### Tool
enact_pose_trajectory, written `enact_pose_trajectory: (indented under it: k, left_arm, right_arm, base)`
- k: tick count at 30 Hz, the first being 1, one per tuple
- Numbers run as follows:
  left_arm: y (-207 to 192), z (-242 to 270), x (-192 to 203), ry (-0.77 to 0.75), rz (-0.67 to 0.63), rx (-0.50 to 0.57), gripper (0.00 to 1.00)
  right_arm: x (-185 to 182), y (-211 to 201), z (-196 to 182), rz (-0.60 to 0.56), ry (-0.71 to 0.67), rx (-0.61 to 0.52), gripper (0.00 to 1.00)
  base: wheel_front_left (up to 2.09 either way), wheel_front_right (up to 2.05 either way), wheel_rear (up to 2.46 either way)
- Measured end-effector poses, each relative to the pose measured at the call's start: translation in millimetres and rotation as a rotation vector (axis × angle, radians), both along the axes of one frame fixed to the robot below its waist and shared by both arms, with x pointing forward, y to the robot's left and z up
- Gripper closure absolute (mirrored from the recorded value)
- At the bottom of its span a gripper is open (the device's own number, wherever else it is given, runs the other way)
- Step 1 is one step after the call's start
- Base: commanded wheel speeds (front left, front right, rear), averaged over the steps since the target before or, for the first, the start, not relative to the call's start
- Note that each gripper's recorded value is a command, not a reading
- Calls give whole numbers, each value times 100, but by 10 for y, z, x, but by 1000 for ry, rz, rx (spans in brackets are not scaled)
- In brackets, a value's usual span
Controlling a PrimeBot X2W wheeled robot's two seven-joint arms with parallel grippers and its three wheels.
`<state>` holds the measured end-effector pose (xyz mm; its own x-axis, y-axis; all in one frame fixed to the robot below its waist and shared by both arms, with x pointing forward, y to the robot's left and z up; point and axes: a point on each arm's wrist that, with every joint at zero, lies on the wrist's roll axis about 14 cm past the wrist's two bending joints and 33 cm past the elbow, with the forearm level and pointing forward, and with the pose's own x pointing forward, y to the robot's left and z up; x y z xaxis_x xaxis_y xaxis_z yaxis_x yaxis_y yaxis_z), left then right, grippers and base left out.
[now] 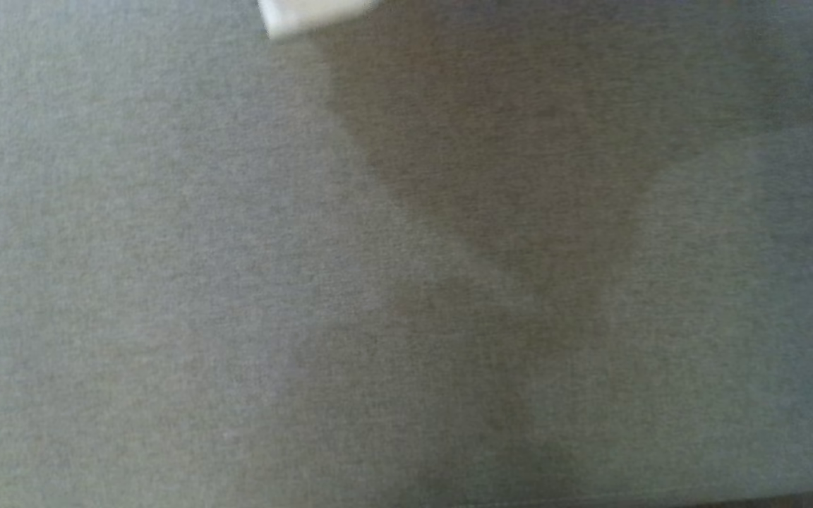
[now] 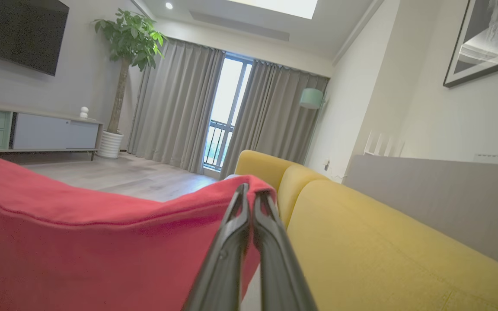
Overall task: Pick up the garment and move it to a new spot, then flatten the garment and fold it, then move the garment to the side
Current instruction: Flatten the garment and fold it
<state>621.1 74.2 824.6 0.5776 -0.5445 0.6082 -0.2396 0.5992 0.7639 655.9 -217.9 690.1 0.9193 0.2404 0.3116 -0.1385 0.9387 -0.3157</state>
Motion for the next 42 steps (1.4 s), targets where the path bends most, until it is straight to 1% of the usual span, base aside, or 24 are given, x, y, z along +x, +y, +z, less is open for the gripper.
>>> enact_pose_trajectory:
  k: [2, 3, 6, 10, 12, 14, 16, 20, 24, 28, 29, 34, 42]
  left_arm:
    - [-30, -54, -19, 8, -30, -15, 100]
    - [-30, -54, -19, 8, -30, -15, 100]
    - [-19, -231, -32, 65, -73, -52, 100]
    - [70, -751, -27, 217, -105, -118, 100]
    - [150, -1056, -71, 314, -116, -175, 100]
    - [219, -1341, -159, 402, -121, -210, 100]
    - [301, -1535, -288, 474, -130, -272, 100]
    - [411, -1892, -639, 601, -142, -344, 100]
    - [477, -2311, -1084, 745, -138, -402, 100]
    - [449, -2688, -1542, 903, -166, -445, 100]
    - [425, -2854, -1762, 970, -174, -463, 100]
    - [462, -3116, -2184, 1065, -147, -508, 100]
    - [458, -3527, -2794, 1237, -125, -534, 100]
  right_arm:
    - [76, -11, -181, -3, 26, -1, 100]
    - [76, -11, -181, -3, 26, -1, 100]
    - [159, 23, -474, 5, 75, 5, 100]
    - [181, 64, -886, 15, 154, 16, 100]
    - [120, 72, -1145, 19, 216, 24, 100]
    - [26, 46, -1363, 13, 274, 41, 100]
    - [-92, 9, -1512, 8, 312, 68, 100]
    - [-380, -71, -1672, 5, 365, 105, 100]
    - [-761, -92, -1795, 25, 411, 128, 100]
    - [-1166, -99, -1941, 46, 464, 136, 100]
    - [-1362, -102, -2021, 51, 491, 145, 100]
    - [-1793, -169, -2167, 39, 543, 155, 100]
    - [-2393, -289, -2357, 17, 622, 162, 100]
  base:
    - [0, 0, 0]
    - [0, 0, 0]
    - [0, 0, 0]
    - [0, 0, 0]
    - [0, 0, 0]
    - [0, 0, 0]
    - [0, 0, 0]
    - [0, 0, 0]
    - [0, 0, 0]
    - [0, 0, 0]
    - [0, 0, 0]
    - [0, 0, 0]
    - [0, 0, 0]
